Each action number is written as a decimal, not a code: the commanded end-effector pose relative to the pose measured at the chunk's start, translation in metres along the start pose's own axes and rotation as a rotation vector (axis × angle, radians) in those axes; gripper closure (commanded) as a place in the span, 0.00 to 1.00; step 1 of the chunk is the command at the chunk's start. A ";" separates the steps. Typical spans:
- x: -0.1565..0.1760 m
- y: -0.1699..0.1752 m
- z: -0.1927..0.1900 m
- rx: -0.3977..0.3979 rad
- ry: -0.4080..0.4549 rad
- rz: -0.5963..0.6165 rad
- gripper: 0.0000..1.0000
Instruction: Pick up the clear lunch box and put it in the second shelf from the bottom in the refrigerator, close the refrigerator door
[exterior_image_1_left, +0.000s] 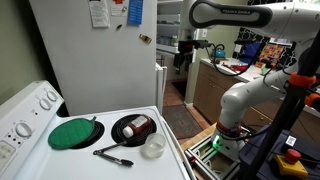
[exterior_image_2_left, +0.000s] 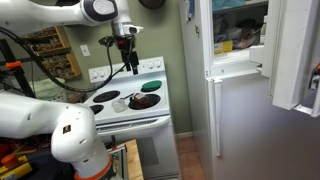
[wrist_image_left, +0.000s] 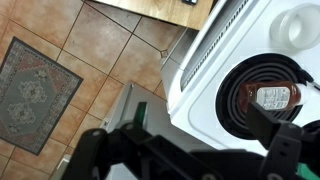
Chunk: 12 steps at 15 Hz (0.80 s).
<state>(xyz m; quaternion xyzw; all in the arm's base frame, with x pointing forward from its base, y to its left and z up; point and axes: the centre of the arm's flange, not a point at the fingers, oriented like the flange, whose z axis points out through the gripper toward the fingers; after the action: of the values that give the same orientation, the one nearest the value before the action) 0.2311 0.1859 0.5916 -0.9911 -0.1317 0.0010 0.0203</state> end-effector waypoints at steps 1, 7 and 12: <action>0.000 0.000 0.000 0.000 0.000 0.000 0.00; -0.003 -0.033 0.023 -0.006 -0.013 -0.126 0.00; -0.012 -0.105 0.087 0.012 -0.037 -0.375 0.00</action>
<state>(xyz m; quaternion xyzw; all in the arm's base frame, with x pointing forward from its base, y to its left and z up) 0.2017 0.2546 0.5494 -0.9673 -0.2532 0.0068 0.0111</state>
